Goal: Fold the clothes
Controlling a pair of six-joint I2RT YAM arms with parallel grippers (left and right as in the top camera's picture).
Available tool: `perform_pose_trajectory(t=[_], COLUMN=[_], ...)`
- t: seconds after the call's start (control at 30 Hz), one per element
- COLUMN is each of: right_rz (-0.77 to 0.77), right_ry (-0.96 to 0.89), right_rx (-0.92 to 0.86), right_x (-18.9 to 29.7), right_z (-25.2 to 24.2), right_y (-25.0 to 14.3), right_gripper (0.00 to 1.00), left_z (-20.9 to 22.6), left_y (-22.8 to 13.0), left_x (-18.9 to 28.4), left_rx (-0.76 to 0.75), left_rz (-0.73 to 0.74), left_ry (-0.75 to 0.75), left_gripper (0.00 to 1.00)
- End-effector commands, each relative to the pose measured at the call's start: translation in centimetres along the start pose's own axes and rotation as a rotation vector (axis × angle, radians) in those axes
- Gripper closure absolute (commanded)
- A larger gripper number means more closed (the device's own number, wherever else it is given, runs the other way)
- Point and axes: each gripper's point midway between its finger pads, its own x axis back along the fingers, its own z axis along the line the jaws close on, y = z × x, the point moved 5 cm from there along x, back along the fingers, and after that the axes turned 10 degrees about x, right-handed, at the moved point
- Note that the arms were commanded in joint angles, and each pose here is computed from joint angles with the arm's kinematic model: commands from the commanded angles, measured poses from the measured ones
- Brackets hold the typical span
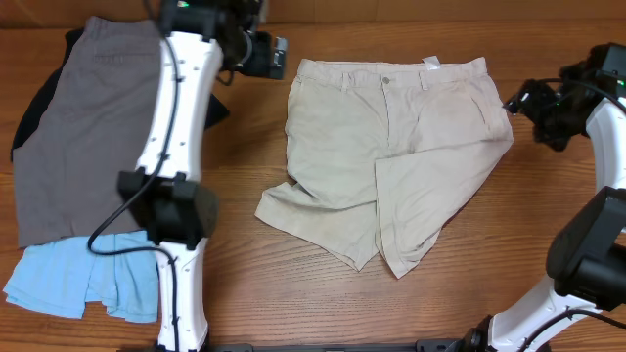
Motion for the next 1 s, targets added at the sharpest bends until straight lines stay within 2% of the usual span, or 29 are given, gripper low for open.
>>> perform_pose_trajectory(t=[0.0,0.2,0.33,0.43,0.57,0.6,0.7,0.83,0.97], right_rz=[0.009,0.045,0.053,0.053,0.053,0.053,0.052,0.049,0.05], right_ry=[0.101,0.099,0.113,0.119,0.12,0.12,0.12,0.121,0.12], right_rx=[0.06,0.17,0.211,0.229,0.231,0.231,0.231,0.233,0.232], right_x=[0.8,-0.2,-0.6,-0.8,-0.8,-0.8,-0.8,-0.8,-0.8], right_z=[3.5,7.0,8.7,9.5,9.5,9.5,9.5,9.6,9.5], right_y=[-0.6,-1.9,-2.4,-2.6,-2.6,-2.6,-2.6,-2.5,-2.6], right_gripper=[0.12,0.18,0.35,0.46,0.53,0.54,0.54,0.54,0.53], left_z=[-1.1,-4.1,-5.4,-6.0,-6.1,-5.9,-5.2,-4.5,-3.2], left_y=[-0.4,0.0,0.2,-0.1,-0.7,-0.9,-1.3,-1.5,-0.2], left_x=[-5.1,-11.2,-14.2,-16.3,-18.6,-19.2,-20.8,-22.1,-22.3], left_rx=[-0.046,-0.158,-0.215,-0.24,-0.248,-0.242,-0.223,-0.218,-0.17], left_rz=[0.051,0.018,-0.017,-0.027,-0.017,-0.013,-0.002,-0.005,-0.079], left_ry=[-0.011,-0.116,-0.135,-0.14,-0.135,-0.128,-0.1,-0.058,0.05], left_gripper=[0.0,0.04,0.27,0.39,0.77,0.8,0.85,0.85,0.85])
